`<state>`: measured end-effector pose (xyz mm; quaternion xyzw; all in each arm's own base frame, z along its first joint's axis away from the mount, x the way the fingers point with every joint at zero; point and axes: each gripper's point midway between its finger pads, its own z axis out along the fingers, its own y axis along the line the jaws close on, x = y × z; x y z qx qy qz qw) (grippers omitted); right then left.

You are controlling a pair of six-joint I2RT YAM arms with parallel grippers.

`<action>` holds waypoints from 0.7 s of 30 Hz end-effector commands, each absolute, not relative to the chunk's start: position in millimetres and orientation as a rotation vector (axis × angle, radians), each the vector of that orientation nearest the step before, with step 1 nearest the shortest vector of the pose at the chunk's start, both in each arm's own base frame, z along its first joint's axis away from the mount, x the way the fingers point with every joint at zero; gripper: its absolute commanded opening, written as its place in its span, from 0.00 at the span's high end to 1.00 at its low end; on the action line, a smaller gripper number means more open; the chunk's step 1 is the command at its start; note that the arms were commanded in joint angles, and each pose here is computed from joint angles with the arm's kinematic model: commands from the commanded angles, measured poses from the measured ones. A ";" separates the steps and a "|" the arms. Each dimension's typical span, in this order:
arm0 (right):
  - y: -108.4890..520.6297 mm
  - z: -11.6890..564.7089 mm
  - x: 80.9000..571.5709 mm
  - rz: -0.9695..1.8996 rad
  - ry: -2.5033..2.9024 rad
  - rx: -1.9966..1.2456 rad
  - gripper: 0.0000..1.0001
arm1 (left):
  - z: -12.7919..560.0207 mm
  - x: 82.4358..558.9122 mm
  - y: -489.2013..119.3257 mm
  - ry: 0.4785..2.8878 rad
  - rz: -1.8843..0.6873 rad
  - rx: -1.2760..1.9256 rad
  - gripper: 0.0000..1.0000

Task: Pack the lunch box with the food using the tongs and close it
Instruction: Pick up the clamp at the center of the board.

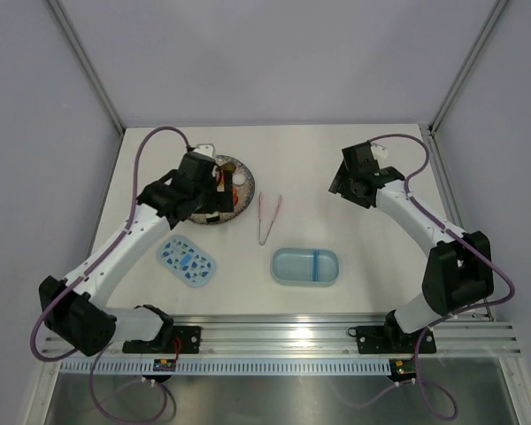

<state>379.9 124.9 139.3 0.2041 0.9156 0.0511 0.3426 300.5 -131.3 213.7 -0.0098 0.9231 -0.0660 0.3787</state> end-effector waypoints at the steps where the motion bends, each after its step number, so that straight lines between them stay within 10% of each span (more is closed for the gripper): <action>1: 93.8 139.4 366.8 0.054 2.367 0.536 0.26 | 202.0 303.8 -167.7 2.362 -0.164 0.037 0.01; 21: 71.0 144.2 342.4 0.049 2.361 0.541 0.23 | 72.9 322.2 -287.3 2.609 -0.211 0.289 0.16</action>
